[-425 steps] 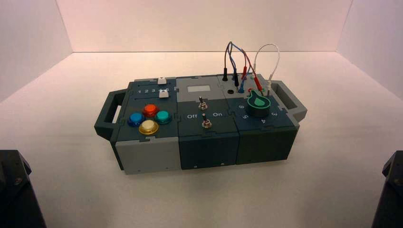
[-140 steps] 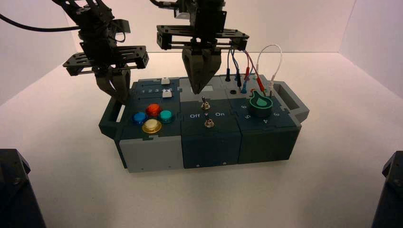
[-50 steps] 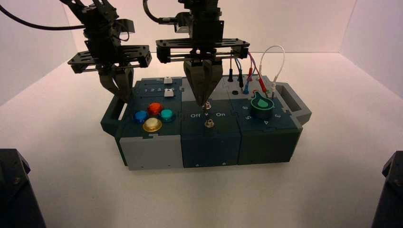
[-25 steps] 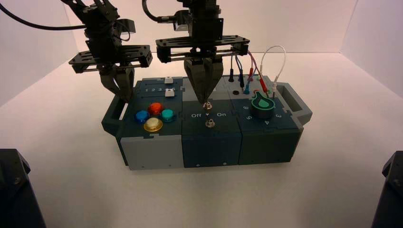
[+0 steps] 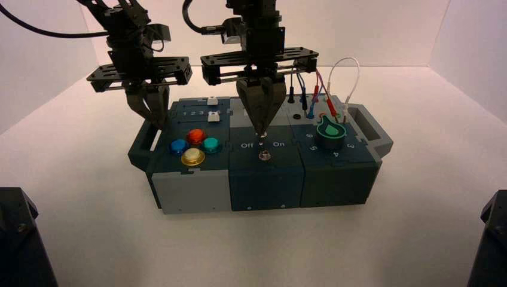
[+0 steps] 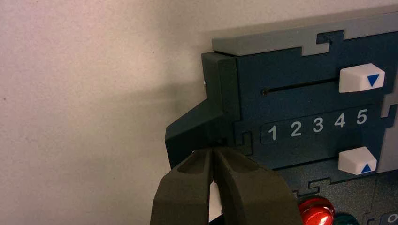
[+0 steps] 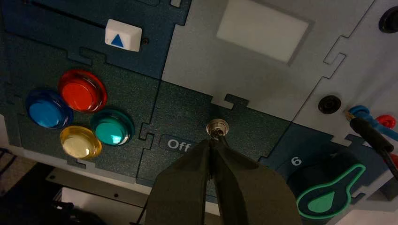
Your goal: Flip the top switch on with the right gripper.
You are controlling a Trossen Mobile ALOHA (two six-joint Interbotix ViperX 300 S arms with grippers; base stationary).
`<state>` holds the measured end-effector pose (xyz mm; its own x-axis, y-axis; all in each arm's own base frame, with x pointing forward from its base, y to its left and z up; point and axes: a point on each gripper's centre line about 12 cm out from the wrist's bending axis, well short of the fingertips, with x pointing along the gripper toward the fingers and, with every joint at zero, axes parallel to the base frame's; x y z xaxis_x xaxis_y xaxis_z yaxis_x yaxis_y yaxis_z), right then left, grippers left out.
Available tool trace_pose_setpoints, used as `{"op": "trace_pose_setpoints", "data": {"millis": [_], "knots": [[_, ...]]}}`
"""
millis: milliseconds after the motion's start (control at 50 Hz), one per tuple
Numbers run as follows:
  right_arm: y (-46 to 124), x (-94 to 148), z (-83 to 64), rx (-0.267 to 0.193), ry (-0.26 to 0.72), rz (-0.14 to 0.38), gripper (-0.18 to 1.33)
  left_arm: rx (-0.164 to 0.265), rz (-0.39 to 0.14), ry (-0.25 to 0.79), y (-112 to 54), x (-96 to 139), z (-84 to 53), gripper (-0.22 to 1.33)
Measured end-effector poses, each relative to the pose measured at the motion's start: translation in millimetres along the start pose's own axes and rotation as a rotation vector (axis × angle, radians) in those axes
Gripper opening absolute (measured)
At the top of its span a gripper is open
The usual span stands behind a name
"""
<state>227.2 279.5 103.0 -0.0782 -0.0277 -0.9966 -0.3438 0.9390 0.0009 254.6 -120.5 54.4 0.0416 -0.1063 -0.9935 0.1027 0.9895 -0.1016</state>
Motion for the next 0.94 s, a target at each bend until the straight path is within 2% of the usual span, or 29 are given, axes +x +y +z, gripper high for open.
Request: {"op": "trace_pose_setpoints", "data": {"millis": [180, 420, 540, 940], "knots": [[2.0, -4.7, 5.2, -0.008, -0.023, 0.003, -0.14, -0.002, 0.0, 0.0, 0.4, 0.0, 0.1, -0.16], [18.1, -13.4, 7.9, -0.046, -0.063, 0.019, -0.14, -0.002, 0.0, 0.0, 0.4, 0.0, 0.1, -0.16], [28.3, -16.3, 6.3, -0.08, -0.08, 0.028, -0.14, -0.002, 0.0, -0.002, 0.4, 0.0, 0.3, -0.16], [26.6, -16.8, 8.3, -0.112, -0.095, 0.01, -0.14, -0.002, 0.0, 0.0, 0.4, 0.0, 0.1, -0.16]]}}
